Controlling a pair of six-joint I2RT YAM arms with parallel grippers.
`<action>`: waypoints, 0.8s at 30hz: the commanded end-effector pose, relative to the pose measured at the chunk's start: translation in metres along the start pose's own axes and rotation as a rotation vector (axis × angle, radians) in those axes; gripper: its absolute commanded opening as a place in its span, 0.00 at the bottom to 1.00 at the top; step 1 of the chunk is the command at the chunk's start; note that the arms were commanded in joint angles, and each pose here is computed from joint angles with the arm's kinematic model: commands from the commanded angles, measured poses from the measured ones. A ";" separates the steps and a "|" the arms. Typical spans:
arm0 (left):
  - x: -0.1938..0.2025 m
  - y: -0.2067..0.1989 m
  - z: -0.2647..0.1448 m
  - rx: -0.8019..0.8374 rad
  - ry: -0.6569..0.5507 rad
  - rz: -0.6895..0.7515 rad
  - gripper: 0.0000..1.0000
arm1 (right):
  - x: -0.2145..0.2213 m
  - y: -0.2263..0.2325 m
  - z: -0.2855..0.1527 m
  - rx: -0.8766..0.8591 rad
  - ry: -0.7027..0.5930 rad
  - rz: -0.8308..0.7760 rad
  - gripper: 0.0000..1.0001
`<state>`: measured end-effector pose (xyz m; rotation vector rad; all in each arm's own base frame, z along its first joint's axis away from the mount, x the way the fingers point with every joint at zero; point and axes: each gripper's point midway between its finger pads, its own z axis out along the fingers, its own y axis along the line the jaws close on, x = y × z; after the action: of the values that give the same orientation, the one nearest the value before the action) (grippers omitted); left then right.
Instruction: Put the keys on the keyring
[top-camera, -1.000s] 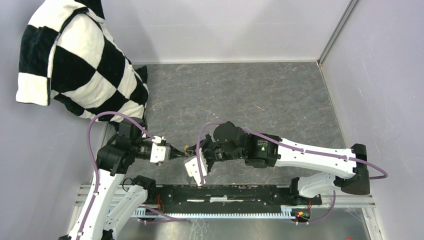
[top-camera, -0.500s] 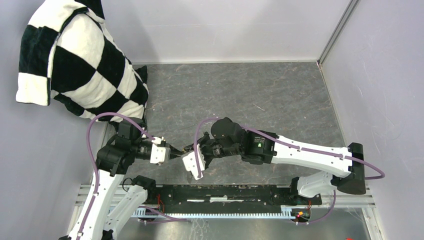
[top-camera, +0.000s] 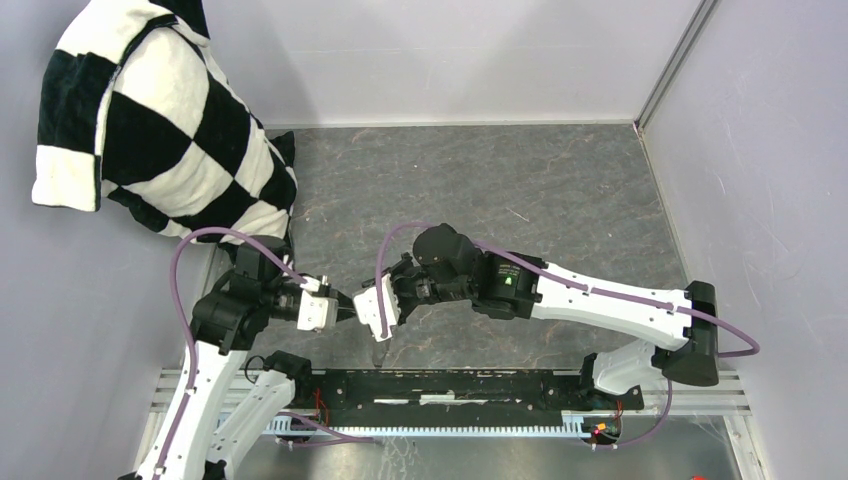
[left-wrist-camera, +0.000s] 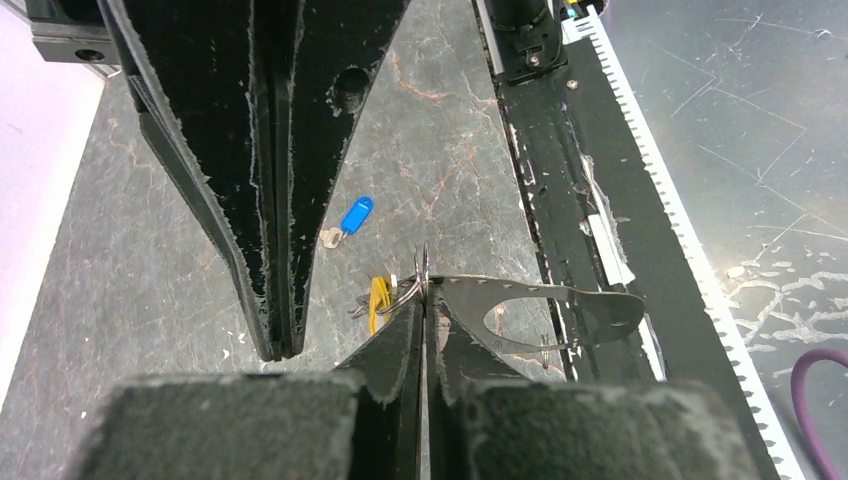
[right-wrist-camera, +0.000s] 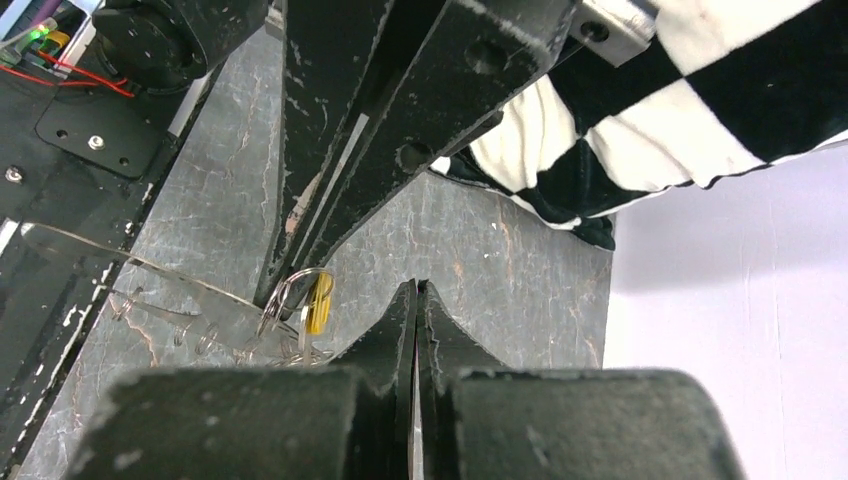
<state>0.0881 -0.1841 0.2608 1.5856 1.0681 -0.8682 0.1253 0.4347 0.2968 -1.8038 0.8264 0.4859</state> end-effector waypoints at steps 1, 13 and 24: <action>-0.025 0.005 -0.002 -0.001 -0.066 0.128 0.02 | -0.028 -0.023 -0.005 0.051 -0.070 0.021 0.00; -0.065 0.042 -0.007 -0.220 -0.223 0.044 0.02 | -0.033 -0.085 -0.098 0.283 -0.141 0.197 0.45; -0.082 0.052 -0.012 -0.300 -0.330 -0.100 0.02 | -0.070 -0.044 -0.093 -0.048 -0.283 0.312 0.41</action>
<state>0.1084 -0.1967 0.3296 1.2183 1.0081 -0.9057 0.1315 0.3692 0.4213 -1.5067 0.8812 0.7509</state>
